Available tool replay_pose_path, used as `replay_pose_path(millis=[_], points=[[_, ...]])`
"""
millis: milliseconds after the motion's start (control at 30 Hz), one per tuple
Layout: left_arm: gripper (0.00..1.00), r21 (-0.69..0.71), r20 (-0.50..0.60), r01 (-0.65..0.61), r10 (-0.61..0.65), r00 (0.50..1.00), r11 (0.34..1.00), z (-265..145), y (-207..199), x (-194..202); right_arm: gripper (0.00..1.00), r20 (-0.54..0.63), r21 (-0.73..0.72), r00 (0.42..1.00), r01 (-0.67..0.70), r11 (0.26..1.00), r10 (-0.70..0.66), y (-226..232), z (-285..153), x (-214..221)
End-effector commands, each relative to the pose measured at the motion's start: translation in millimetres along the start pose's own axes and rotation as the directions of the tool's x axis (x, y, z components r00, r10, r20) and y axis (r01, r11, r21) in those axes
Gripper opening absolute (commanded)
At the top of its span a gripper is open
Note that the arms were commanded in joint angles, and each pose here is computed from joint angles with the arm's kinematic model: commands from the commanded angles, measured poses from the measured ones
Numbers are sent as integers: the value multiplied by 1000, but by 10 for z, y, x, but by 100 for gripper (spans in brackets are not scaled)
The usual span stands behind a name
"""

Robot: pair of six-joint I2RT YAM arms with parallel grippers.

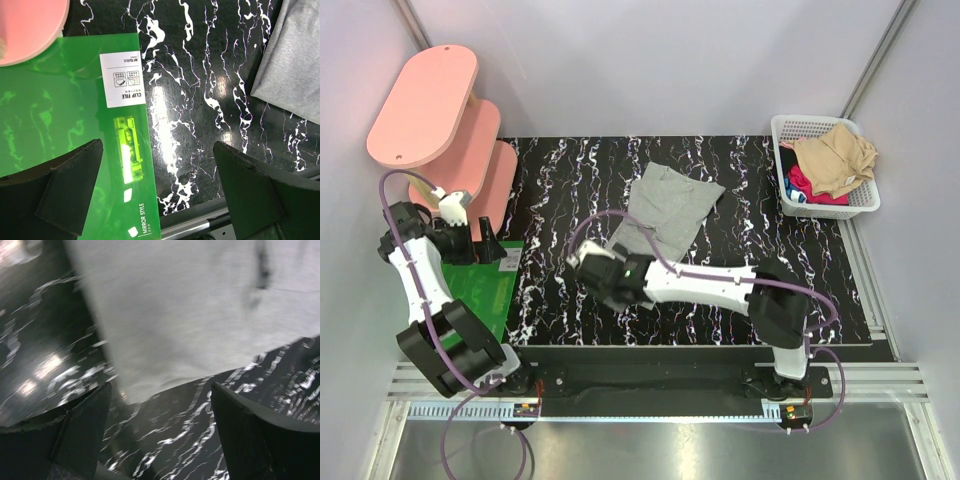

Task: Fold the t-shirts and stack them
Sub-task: Fold the folded rectangular tshirt in 1/3 of the way, then grab one side of the 2/3 rectangular tshirt with right arm

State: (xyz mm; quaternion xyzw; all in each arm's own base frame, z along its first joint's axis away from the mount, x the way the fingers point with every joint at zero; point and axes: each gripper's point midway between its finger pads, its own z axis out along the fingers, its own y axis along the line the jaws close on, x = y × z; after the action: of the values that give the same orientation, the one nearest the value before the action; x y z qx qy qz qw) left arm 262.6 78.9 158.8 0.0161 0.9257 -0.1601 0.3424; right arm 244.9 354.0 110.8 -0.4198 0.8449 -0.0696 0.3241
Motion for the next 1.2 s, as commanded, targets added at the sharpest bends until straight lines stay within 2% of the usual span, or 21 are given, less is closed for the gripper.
replay_pose_path(millis=[0, 200, 467, 967, 1167], points=[[99, 13, 29, -9, 9, 1000, 1000, -7, -1, -121, 87, 106, -15, 994, 12, 1000, -10, 264, -219, -109], [99, -5, 34, -21, 21, 999, 1000, -45, -2, -138, 86, 61, -25, 996, 71, 997, -70, 593, -27, 56], [99, -7, 47, -26, 26, 999, 1000, -70, -9, -182, 84, 30, -35, 997, 68, 997, -67, 809, 263, 134], [99, -3, 35, -26, 26, 999, 1000, -47, 10, -159, 80, 55, 11, 994, 90, 996, -90, 854, 440, -18], [99, -4, 32, -28, 28, 999, 1000, -42, 13, -148, 79, 8, 33, 997, 74, 997, -74, 713, 661, 61]])
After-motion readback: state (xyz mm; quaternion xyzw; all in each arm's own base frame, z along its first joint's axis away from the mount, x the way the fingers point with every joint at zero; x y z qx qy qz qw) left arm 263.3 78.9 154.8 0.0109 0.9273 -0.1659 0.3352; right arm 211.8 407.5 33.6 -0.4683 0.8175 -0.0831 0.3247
